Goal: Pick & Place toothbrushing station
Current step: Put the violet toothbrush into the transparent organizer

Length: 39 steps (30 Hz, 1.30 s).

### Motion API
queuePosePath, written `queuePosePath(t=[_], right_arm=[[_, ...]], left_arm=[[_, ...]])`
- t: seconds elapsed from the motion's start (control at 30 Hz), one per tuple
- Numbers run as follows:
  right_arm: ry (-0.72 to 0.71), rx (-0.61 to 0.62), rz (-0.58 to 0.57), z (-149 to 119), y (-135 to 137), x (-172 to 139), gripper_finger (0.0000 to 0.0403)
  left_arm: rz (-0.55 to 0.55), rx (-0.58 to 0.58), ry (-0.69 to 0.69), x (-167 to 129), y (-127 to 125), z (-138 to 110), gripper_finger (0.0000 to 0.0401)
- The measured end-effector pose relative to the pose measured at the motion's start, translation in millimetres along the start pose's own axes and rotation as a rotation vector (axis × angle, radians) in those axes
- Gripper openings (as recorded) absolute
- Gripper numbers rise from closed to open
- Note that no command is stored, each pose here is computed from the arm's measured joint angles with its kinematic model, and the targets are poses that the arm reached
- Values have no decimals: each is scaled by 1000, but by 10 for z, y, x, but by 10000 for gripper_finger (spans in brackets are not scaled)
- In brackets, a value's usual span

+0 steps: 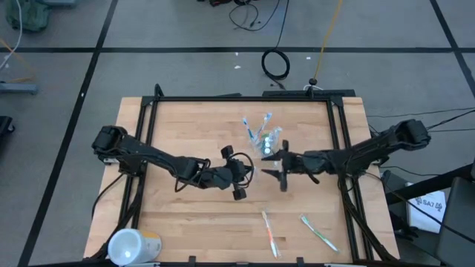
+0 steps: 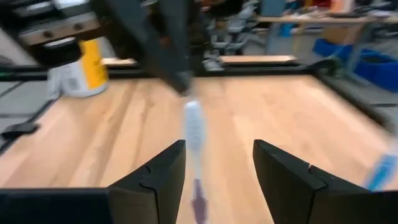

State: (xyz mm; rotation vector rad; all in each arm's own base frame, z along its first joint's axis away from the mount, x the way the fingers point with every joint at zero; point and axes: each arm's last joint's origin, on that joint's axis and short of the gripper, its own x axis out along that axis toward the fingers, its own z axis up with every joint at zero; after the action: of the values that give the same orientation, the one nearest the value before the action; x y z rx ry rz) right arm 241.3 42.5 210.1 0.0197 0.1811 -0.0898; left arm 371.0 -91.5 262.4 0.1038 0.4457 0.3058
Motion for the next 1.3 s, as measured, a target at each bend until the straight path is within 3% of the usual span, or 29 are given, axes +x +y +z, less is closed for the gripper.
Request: queuePosePath(t=[0.1,0.27,0.47,0.77,1.3], right_arm=[[11,1,48,-20,11,95,183],[31,22,26,-49,-28,201,183],[26,65,139,-95,-63,303,183],[1,76,101,-118,-170,372,178],[-39,28,104,-82,-170,372,11]], left_arm=[[7,0,-1,0,2,0,3],[8,2,-1,0,2,1,2],[54,5,-18,0,16,15,2],[63,5,-30,1,19,29,6],[87,5,-34,0,25,31,15]])
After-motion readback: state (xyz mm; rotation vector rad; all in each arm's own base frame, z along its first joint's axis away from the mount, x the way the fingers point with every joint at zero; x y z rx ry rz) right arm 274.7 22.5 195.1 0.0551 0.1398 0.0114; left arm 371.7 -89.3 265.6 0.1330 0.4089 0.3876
